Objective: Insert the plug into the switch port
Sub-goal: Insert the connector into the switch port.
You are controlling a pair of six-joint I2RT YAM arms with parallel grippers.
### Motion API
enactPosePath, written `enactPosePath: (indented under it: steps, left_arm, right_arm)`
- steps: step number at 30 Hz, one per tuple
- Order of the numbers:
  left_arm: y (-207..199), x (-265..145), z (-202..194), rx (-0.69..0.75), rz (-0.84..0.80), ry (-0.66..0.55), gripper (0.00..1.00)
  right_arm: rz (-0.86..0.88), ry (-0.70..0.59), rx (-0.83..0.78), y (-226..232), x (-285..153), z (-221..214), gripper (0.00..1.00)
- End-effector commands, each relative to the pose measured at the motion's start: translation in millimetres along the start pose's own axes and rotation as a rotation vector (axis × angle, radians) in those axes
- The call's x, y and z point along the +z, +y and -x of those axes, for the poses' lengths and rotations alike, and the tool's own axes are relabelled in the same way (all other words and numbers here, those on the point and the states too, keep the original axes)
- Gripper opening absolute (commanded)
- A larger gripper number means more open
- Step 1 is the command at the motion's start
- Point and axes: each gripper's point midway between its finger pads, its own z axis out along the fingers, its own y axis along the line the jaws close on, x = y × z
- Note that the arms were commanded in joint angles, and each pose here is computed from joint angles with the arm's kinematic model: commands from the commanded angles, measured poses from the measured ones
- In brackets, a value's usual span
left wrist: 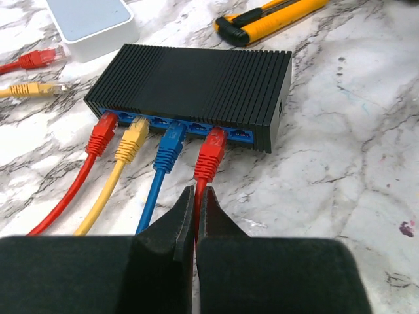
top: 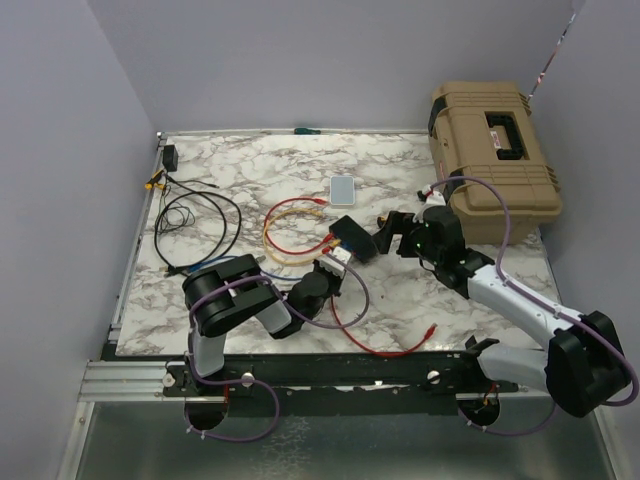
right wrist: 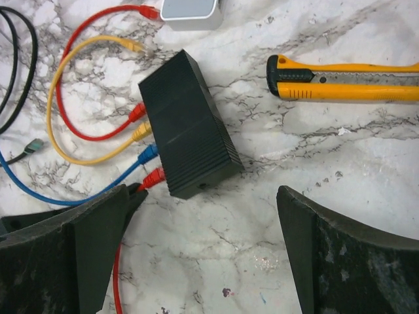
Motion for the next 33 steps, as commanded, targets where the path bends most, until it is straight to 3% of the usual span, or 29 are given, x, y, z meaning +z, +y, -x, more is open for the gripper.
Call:
enactPosePath:
  steps: [1,5,12,17,26,31,33]
  left_arm:
    - [19.8,2.7,8.8,-0.06,0.076,-0.004,0.0]
    - [14.7,4.9,-1.5,-0.068,0.053,0.059,0.0]
    - [-28.0,-12.0,-17.9,-0.13,-0.074,0.156,0.03]
    - [-48.9,-22.8,-14.4,-0.184,-0.122,0.18,0.08]
    - [-31.6,-31.0,20.4,-0.202,-0.032,0.216,0.43]
    - [8.6,-34.9,46.3,-0.199,0.08,0.256,0.61]
    - [31.2,-37.9,58.0,-0.226,0.135,0.262,0.75]
  right_arm:
    - [-0.039,0.08,-0.02,-10.4,-1.7,-20.4,0.98]
    - [-0.032,0.08,-0.038,-9.2,-1.8,-18.8,0.98]
    - [-0.046,0.078,-0.047,-11.8,0.6,-18.0,0.99]
    - [-0.056,0.07,-0.047,-13.4,2.9,-16.4,0.99]
    - [-0.039,0.019,-0.038,-7.9,6.3,-3.5,0.99]
    - [-0.03,-0.001,-0.027,-7.2,8.4,-3.0,0.99]
    - [-0.031,-0.004,-0.022,-8.7,9.1,-5.6,0.99]
